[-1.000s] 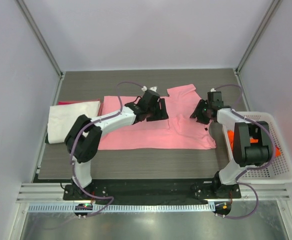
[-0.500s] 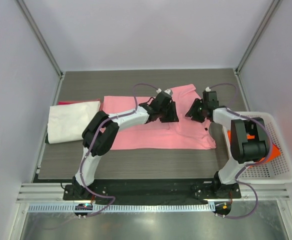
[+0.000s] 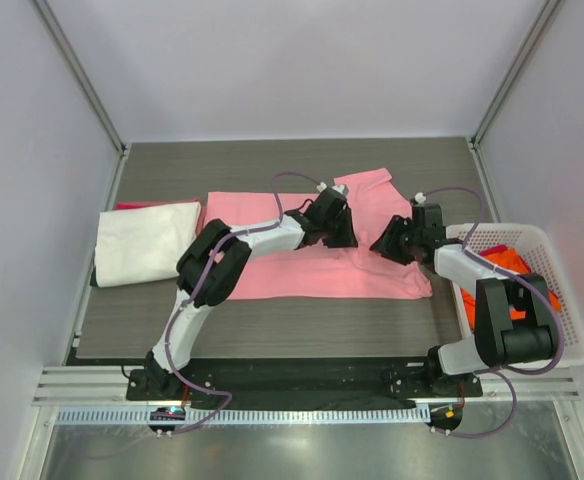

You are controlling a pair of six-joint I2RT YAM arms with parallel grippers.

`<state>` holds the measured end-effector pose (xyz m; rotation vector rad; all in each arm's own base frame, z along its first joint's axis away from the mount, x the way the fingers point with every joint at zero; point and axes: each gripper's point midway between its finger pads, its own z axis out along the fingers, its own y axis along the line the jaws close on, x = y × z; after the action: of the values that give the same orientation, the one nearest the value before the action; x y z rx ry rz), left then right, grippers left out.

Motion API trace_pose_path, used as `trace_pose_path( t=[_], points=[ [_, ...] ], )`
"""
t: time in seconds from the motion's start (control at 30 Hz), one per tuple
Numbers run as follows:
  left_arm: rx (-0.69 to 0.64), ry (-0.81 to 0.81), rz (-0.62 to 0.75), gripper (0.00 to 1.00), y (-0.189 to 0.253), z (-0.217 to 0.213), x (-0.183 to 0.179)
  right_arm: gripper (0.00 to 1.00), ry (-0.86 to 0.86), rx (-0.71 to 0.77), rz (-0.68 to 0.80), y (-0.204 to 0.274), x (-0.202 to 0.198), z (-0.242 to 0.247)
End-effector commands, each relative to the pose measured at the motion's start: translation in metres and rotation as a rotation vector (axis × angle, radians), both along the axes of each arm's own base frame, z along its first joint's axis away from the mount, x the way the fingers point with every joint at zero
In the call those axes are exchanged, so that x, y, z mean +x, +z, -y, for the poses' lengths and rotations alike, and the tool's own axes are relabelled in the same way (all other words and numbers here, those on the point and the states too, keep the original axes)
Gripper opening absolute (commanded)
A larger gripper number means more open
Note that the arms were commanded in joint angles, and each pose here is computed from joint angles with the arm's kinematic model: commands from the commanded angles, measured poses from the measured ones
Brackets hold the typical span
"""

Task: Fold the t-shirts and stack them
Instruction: Fold the tshirt

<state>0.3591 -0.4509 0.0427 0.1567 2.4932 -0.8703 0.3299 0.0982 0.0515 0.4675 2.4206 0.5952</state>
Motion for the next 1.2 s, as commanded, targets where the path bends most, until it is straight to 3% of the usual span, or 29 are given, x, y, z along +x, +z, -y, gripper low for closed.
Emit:
trace_pose_path(
  t=[0.0,0.3,0.5,0.93,1.07,1.17],
  points=[
    [-0.073,-0.002,0.049,0.27,0.016,0.012,0.009,0.46,-0.003,-0.018,0.068,0.014,0.012,0.003],
    [-0.058,-0.006,0.043,0.25,0.001,0.008,0.007,0.43,-0.116,-0.184,0.065,0.026,0.050,0.034],
    [-0.064,-0.004,0.027,0.24,-0.013,0.004,0.001,0.43,-0.159,-0.299,0.002,0.007,0.060,0.055],
    [-0.078,0.019,-0.019,0.21,-0.043,-0.003,-0.006,0.41,-0.087,-0.257,-0.035,-0.017,0.065,0.037],
    [-0.083,0.020,-0.022,0.21,-0.043,-0.006,-0.005,0.34,-0.057,-0.220,-0.030,-0.016,0.064,0.029],
    [-0.084,0.022,-0.025,0.20,-0.042,-0.010,-0.004,0.24,-0.050,-0.210,-0.029,-0.016,0.060,0.027]
  ],
)
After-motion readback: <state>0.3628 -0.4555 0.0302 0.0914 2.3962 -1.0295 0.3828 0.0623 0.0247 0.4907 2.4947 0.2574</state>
